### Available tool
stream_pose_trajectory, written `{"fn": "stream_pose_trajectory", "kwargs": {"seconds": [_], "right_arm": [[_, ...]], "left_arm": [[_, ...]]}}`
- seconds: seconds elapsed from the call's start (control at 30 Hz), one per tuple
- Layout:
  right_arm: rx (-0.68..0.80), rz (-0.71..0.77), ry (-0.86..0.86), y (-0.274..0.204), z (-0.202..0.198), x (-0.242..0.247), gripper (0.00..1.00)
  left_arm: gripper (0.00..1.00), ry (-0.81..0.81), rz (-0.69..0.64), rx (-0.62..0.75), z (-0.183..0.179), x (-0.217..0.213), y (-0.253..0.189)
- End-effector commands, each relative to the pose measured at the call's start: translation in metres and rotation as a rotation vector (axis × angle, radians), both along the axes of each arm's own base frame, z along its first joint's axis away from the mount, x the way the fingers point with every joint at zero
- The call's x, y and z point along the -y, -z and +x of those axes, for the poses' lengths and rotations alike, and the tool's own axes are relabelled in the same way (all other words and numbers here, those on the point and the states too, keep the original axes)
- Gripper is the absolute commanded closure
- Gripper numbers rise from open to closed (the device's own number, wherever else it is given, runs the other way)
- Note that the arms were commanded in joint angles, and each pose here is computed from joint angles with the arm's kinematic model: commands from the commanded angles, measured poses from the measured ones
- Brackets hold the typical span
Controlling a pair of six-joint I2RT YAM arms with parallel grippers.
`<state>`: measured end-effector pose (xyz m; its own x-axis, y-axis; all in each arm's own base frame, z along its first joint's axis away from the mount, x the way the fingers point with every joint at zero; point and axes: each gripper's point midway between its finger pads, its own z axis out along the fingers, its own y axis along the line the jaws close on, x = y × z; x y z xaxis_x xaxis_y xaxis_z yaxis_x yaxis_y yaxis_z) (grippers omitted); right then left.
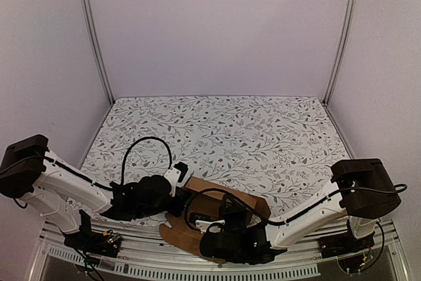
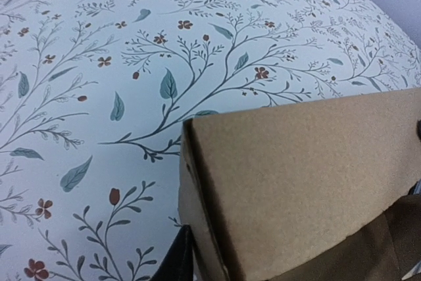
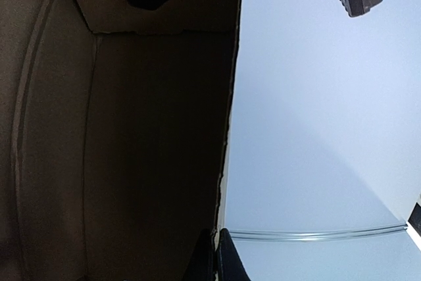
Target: Fold the paper box
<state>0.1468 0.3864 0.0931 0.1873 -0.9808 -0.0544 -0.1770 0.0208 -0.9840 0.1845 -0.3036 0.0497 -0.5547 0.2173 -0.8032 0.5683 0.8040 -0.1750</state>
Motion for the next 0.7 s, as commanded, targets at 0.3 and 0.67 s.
{"fn": "stream_pose_trajectory", "kwargs": {"seconds": [0.3, 0.67], "right_arm": [[-0.166, 0.077, -0.070, 0.013, -0.014, -0.004, 0.81], [-0.434, 0.324, -0.259, -0.042, -0.037, -0.013, 0.30]], "left_arm": [[1.00, 0.059, -0.023, 0.058, -0.001, 0.024, -0.011], [1.00, 0.200, 0.035, 0.126, -0.002, 0.052, -0.029]]}}
